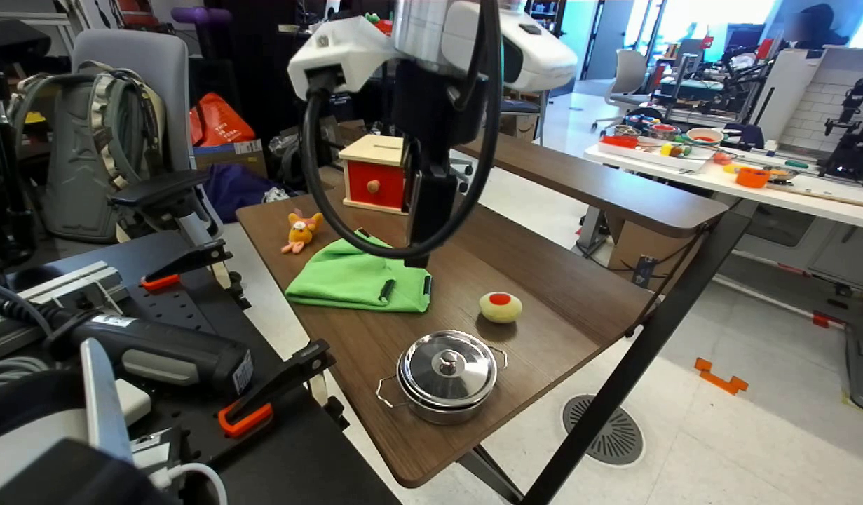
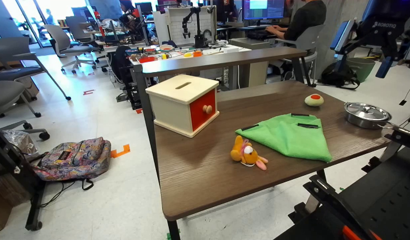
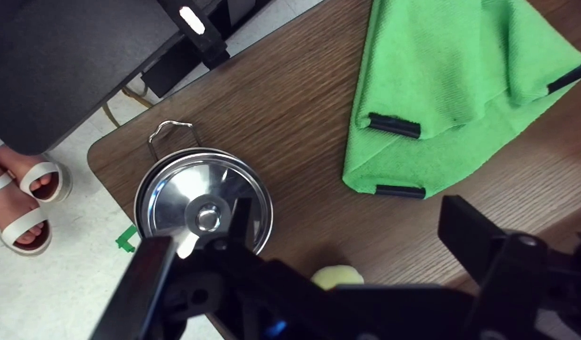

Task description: Uncover the silver pot

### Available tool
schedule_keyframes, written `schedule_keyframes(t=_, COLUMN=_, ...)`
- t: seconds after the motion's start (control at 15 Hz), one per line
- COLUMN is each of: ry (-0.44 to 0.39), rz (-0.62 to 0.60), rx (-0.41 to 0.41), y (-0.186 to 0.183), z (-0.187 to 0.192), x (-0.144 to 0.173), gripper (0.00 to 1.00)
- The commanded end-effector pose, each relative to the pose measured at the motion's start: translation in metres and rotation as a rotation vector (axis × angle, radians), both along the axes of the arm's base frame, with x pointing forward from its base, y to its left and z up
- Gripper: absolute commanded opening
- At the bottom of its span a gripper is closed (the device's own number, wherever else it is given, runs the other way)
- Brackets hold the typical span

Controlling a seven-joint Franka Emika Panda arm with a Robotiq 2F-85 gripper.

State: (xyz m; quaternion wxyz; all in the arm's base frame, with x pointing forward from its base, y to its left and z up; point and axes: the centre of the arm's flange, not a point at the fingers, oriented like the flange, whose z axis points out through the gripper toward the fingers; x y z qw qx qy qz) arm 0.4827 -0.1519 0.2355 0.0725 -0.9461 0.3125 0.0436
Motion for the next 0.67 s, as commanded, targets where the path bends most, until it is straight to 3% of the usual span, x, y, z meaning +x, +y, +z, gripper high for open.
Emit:
schedule_keyframes(t=0.0, ry=-0.013, rz=-0.025, rx=0.008, y=-0.021, z=-0.018, x=0.005, gripper=1.0)
schedule_keyframes(t=0.6, ry=0.023, rz=-0.108, rx=-0.003, y=-0.053, z=-0.056, x=-0.015, gripper=1.0)
